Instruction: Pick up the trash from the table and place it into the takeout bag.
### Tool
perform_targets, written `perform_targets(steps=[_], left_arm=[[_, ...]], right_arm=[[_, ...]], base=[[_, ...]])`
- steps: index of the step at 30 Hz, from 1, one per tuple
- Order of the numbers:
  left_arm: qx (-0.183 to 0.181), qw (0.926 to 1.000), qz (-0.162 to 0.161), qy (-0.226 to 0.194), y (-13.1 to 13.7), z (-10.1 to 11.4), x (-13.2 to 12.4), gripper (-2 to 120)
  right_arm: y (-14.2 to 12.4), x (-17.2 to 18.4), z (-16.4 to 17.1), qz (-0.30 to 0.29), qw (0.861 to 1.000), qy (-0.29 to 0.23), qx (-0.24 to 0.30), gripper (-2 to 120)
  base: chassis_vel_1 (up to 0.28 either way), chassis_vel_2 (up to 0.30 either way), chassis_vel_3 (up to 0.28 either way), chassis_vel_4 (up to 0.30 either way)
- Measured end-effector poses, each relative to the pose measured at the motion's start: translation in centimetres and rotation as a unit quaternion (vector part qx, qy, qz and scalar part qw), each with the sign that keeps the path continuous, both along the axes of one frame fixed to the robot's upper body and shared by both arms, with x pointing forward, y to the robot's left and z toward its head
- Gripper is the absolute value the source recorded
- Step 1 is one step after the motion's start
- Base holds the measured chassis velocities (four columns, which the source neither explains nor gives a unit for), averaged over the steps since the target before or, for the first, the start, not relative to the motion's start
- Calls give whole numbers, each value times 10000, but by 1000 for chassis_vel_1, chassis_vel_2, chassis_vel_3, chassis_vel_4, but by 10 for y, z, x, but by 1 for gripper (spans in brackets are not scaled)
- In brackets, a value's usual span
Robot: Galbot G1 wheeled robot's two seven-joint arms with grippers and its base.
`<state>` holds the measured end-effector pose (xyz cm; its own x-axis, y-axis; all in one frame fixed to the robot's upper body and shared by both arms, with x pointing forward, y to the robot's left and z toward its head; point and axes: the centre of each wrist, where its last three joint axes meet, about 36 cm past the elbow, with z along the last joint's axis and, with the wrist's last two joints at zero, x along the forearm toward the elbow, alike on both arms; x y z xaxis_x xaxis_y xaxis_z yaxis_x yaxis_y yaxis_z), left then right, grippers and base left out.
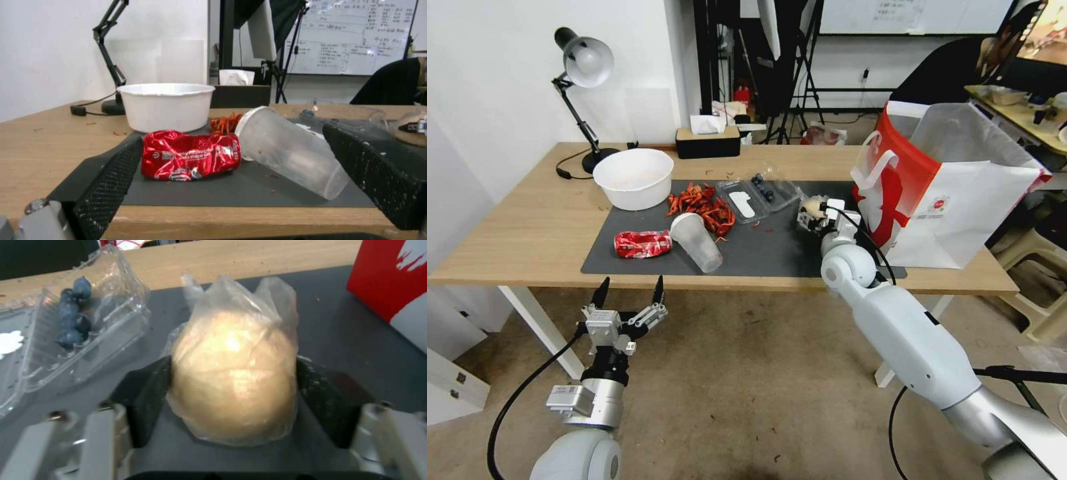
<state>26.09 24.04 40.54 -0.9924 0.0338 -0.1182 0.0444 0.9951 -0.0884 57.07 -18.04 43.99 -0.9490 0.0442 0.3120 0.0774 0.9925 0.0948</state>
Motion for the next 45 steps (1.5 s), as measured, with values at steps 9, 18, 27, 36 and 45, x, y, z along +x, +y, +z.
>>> perform_targets(steps=[9,18,27,36,45], left_arm=[[11,10000,14,-2,1,-2,0,100],[9,10000,14,-4,1,-2,0,100],[13,10000,12,-12,2,-2,0,100],[1,10000,-9,-13,-1,-2,0,100],[14,10000,-38,-23,-3,0,-2,100]], right_arm=[[4,4,-5,-26,10000,88,2,34],[4,-1,2,-35,10000,39,48,7],[-2,-48,49,558,9930,-768,703,6],[-22,-79,103,1359,9568,-2091,1498,6],[-79,-78,192,489,9517,-3025,214,6]], base=[[0,0,0,0],[0,0,0,0],[0,0,0,0],[0,0,0,0],[0,0,0,0]])
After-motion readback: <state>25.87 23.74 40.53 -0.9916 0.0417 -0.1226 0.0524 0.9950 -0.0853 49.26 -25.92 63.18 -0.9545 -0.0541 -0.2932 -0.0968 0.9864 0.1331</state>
